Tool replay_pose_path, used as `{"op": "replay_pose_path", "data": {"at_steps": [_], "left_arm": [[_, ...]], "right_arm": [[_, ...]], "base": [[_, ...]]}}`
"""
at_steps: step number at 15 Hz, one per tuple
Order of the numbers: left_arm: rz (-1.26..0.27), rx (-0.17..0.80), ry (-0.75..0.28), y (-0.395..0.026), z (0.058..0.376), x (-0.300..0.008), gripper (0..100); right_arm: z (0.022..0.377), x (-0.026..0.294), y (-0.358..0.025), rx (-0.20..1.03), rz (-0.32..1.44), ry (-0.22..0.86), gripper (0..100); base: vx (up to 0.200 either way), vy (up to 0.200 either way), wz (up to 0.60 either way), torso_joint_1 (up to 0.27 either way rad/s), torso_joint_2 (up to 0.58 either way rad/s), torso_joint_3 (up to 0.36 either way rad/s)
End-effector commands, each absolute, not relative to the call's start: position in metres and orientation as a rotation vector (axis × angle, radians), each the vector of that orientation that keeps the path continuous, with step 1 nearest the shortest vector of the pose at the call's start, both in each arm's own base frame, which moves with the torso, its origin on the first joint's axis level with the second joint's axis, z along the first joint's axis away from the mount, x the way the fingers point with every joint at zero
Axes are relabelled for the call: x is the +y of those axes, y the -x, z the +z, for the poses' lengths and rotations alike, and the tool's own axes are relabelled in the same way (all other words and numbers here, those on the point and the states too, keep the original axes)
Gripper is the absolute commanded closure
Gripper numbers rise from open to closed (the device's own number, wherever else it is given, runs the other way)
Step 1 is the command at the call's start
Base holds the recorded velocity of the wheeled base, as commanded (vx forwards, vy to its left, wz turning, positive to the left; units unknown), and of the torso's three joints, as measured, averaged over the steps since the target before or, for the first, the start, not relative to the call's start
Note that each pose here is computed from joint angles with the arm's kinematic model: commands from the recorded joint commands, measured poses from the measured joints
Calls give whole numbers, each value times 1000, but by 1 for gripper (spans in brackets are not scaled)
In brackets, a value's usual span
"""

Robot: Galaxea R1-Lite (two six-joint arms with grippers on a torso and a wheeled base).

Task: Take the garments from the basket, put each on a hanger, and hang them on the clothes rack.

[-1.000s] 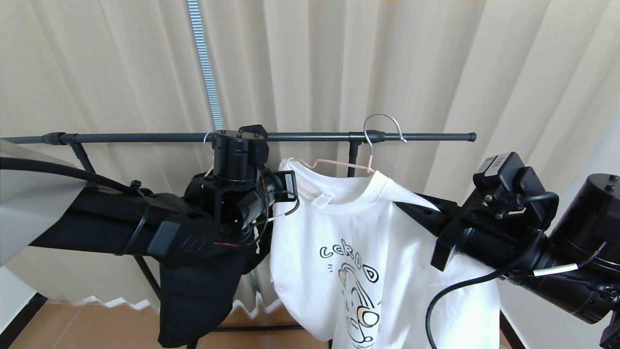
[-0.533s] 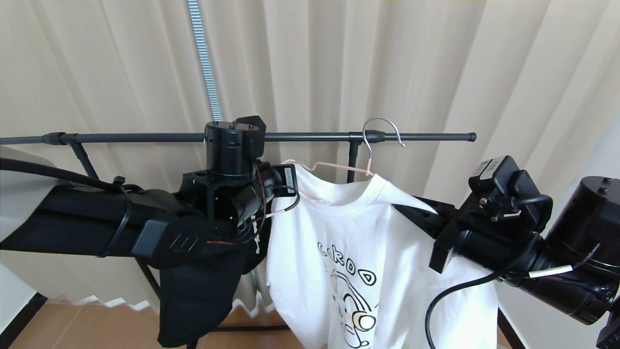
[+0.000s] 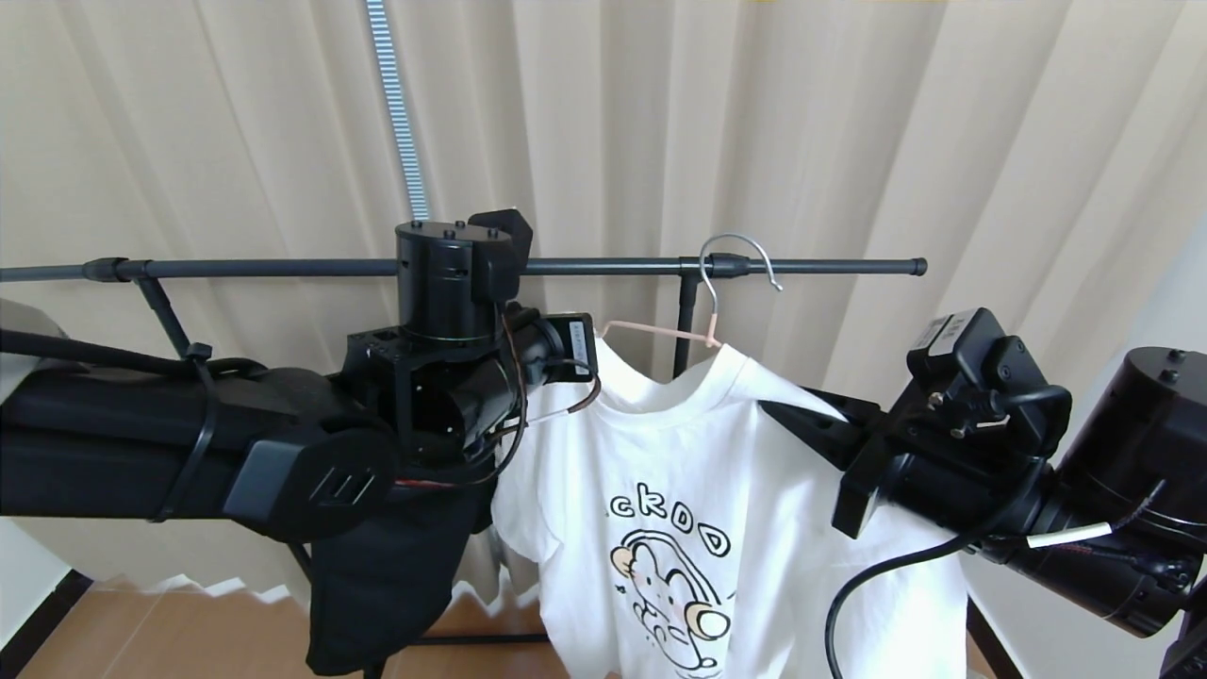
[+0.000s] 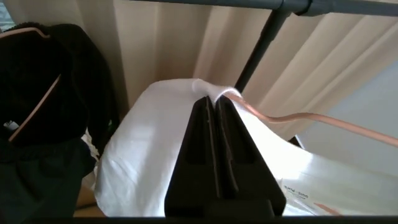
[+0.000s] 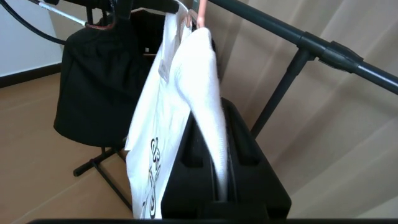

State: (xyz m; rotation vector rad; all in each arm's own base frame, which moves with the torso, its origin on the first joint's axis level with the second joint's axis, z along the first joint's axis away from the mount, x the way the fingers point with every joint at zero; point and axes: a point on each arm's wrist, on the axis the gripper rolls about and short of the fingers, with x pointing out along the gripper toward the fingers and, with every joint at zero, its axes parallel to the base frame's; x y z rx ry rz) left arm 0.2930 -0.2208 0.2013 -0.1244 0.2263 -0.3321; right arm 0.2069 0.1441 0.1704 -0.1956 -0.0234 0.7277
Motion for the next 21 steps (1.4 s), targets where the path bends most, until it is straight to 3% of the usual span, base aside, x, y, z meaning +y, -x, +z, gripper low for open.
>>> {"op": "replay_pose_path", "data": {"at_steps": [1,14,21], "left_arm": [[-372,207,120,-278,210,-225,100],[-562,134,82,-213,241,-243,100],[-571,151,69,-208,234,-241,100]], "right_arm": [[170,145,-207,-20,731,197,100],[168,151,-214,9,731,130,100],[175,156,-212,-94,741,98,100]], "base": [[0,0,0,0,0,0],[0,0,0,0,0,0],[0,0,0,0,0,0]]}}
